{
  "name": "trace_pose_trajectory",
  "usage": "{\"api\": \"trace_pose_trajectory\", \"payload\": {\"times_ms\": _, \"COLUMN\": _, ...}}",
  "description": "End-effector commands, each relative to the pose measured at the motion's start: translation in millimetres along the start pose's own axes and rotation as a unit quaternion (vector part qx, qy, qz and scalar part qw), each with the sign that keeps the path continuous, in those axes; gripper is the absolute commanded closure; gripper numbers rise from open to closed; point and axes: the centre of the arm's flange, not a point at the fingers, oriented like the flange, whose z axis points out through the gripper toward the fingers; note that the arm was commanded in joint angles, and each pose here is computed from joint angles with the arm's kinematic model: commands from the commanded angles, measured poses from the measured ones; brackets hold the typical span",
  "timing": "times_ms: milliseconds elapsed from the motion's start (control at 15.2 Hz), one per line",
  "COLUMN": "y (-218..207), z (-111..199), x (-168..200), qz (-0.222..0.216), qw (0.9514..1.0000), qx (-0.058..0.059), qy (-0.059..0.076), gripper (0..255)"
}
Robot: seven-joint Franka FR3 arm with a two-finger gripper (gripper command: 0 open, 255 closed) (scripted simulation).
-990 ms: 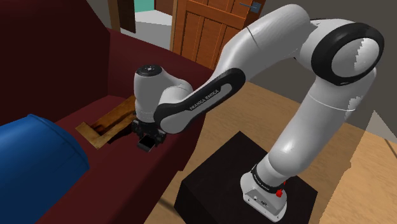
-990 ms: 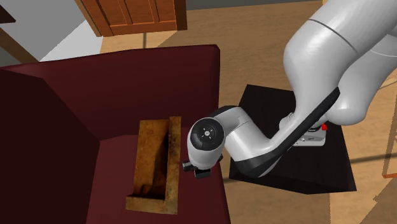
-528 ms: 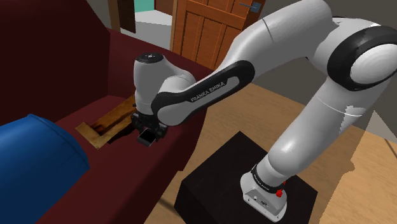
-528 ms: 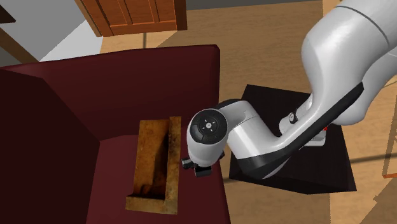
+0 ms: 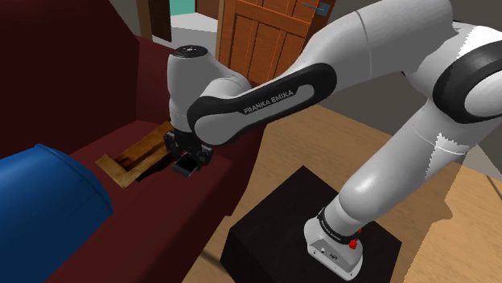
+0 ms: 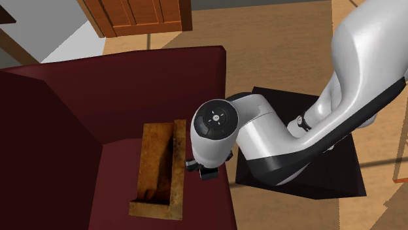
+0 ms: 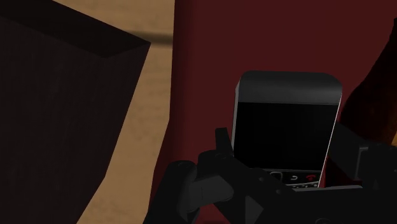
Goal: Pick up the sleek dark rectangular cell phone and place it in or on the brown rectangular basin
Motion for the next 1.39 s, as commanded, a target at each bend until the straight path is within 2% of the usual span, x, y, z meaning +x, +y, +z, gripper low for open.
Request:
{"api": "trace_pose_trajectory", "payload": {"times_ms": 0, "y": 0, "z": -11, "x": 0, "qz": 0.000, "qw": 1.0000, "qx": 0.000, "qy": 0.000, "gripper": 255}}
{"api": "trace_pose_trajectory", "payload": {"times_ms": 924, "y": -1, "z": -81, "x": 1, "qz": 0.000, "qw": 1.0000, "qx": 0.000, "qy": 0.000, "gripper": 255}}
{"api": "trace_pose_trajectory", "payload": {"times_ms": 1320, "y": -73, "z": -82, "x": 33, "qz": 0.000, "qw": 1.0000, "qx": 0.000, "qy": 0.000, "gripper": 255}}
